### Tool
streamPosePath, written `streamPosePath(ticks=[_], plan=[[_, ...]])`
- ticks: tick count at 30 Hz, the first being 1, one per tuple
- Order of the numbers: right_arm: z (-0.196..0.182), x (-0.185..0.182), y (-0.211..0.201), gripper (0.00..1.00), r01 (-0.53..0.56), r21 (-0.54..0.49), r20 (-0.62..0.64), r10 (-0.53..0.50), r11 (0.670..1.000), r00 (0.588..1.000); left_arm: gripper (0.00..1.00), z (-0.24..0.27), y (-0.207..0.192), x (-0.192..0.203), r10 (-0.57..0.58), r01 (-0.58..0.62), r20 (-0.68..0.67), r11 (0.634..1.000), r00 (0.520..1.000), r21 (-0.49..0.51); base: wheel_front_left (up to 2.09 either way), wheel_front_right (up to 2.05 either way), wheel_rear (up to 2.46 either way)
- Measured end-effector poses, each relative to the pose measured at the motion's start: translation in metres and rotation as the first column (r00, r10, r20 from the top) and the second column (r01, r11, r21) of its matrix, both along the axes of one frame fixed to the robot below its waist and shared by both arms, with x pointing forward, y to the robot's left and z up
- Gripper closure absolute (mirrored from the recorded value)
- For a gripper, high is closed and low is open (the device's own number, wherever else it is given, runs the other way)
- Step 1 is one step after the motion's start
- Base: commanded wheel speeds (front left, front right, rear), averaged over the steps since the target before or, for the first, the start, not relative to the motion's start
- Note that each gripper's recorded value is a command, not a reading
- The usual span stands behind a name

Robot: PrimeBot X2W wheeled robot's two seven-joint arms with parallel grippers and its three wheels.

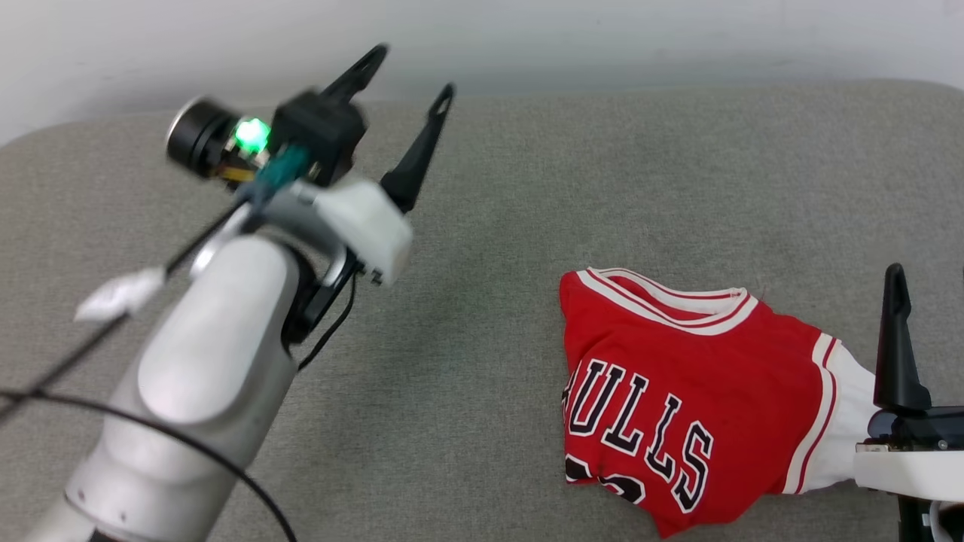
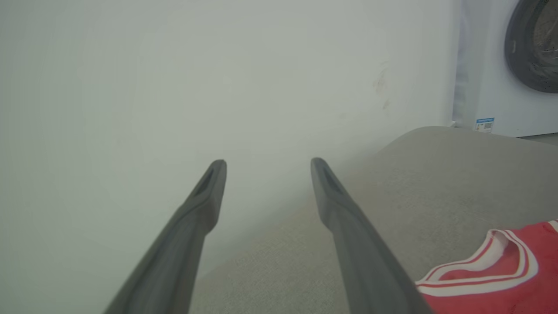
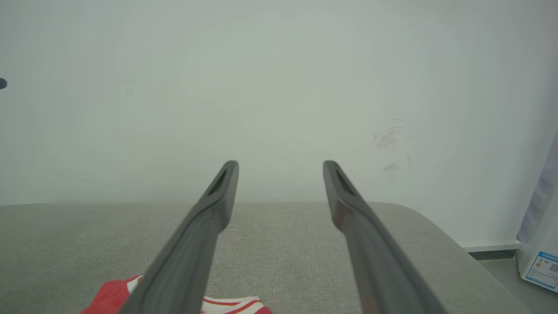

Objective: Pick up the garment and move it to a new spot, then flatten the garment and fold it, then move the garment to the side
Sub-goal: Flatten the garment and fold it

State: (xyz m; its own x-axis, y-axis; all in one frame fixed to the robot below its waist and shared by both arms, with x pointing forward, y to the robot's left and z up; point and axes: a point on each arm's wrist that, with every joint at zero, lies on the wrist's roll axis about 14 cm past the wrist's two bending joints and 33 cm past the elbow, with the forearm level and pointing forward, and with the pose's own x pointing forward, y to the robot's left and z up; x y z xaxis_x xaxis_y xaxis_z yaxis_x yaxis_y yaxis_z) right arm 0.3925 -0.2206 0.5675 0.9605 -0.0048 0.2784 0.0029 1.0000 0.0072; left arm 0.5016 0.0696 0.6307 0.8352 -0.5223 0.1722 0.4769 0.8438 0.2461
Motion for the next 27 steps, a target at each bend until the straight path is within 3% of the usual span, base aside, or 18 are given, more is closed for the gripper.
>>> streamPosePath(ticks=[5,10,14,16,23,27], plan=[[-0.005,0.001,0.0,0.0,0.01,0.001,-0.014,-0.01,1.0,1.0,0.0,-0.009,-0.051,0.008,-0.154,0.171,-0.203,0.983,0.967,0.068,0.0,0.0,0.0],[-0.012,0.006,0.003,0.0,0.009,-0.004,-0.03,-0.009,1.0,1.0,0.0,-0.059,-0.086,-0.001,-0.226,0.341,-0.502,0.928,0.835,0.15,0.0,0.0,0.0],[-0.016,0.013,0.0,0.0,0.02,-0.011,-0.039,-0.021,1.0,0.999,0.0,-0.105,-0.099,-0.016,-0.192,0.478,-0.655,0.829,0.731,0.291,0.0,0.0,0.0],[-0.019,0.016,0.0,0.0,0.023,-0.019,-0.046,-0.024,1.0,0.999,0.0,-0.123,-0.103,-0.021,-0.177,0.527,-0.706,0.79,0.685,0.314,0.0,0.0,0.0],[-0.03,0.031,-0.003,0.0,0.035,-0.034,-0.069,-0.037,0.999,0.997,0.0,-0.166,-0.118,-0.023,-0.136,0.634,-0.785,0.679,0.604,0.37,0.0,0.0,0.0],[-0.04,0.04,-0.006,0.0,0.044,-0.044,-0.09,-0.048,0.998,0.995,0.0,-0.205,-0.121,-0.039,-0.085,0.699,-0.832,0.592,0.548,0.401,0.0,0.0,0.0]])
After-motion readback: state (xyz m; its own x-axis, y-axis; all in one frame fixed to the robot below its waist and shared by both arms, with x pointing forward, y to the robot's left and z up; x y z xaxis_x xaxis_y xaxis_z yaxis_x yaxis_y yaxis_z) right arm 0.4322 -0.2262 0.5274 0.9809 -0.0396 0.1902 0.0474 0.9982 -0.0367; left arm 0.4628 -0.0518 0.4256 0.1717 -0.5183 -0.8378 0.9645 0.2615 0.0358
